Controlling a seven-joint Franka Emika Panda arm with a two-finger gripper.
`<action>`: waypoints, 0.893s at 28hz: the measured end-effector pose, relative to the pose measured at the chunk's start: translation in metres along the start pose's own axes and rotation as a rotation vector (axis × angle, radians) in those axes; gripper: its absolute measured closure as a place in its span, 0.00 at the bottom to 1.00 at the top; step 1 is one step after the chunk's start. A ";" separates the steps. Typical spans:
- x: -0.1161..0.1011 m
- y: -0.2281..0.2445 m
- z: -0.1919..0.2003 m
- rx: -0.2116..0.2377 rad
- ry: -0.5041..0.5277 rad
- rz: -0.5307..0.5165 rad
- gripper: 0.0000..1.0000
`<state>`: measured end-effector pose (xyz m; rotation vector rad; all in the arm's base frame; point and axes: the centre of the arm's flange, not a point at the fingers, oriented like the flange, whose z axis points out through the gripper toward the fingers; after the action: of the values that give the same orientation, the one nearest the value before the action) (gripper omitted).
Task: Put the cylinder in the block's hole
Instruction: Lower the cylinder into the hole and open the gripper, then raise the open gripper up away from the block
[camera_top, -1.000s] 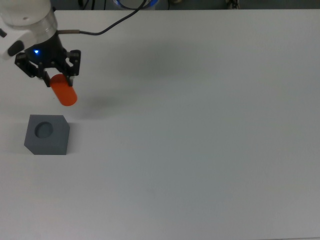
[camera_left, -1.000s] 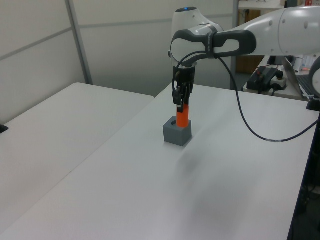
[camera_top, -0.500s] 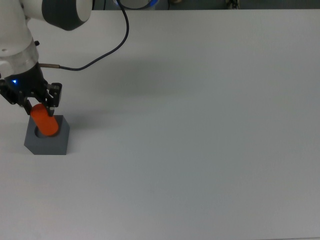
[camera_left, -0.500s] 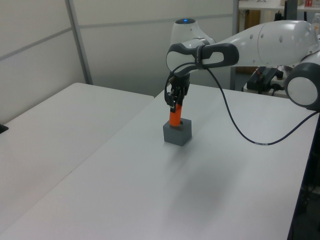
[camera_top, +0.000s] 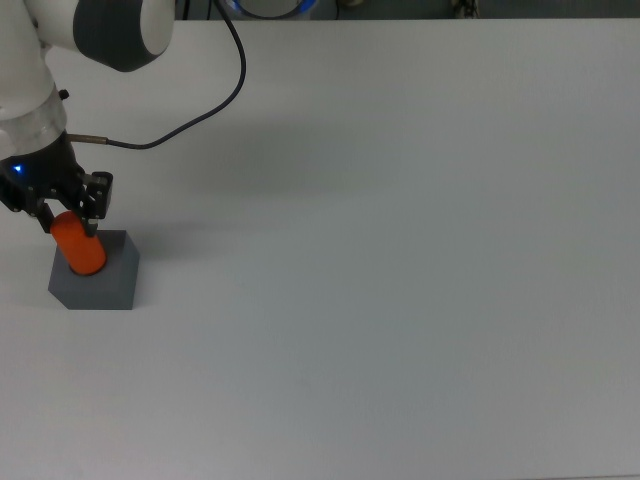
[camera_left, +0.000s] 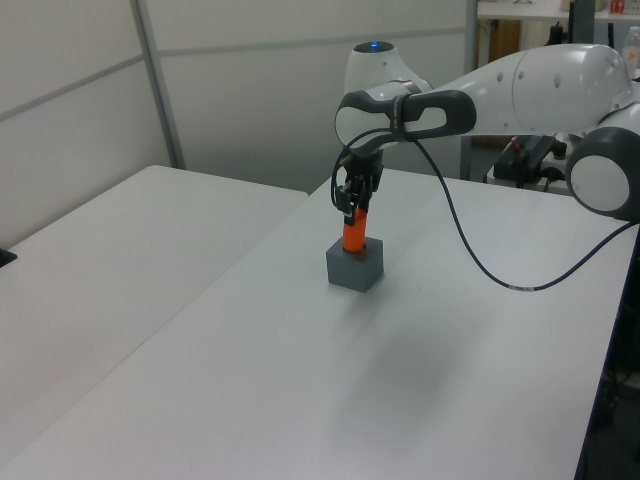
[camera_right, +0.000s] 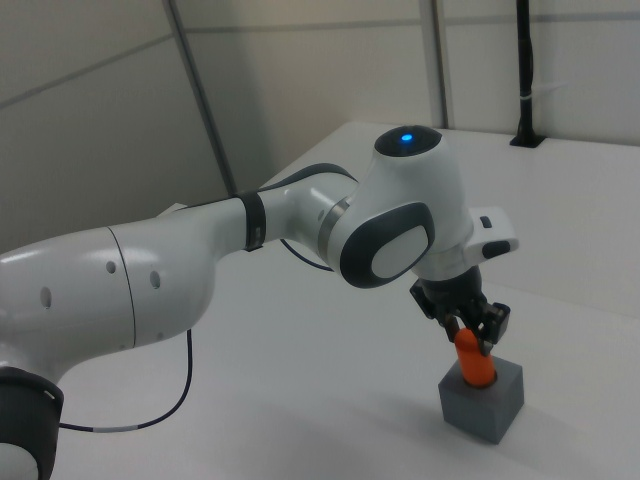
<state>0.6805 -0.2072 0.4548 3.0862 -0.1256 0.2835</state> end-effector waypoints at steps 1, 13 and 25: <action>0.000 0.001 0.000 0.000 0.000 0.001 0.49; -0.002 0.007 0.002 -0.007 -0.005 0.004 0.37; 0.002 0.008 -0.010 -0.033 0.012 -0.010 0.00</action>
<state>0.6801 -0.2147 0.4654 3.0515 -0.1135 0.2959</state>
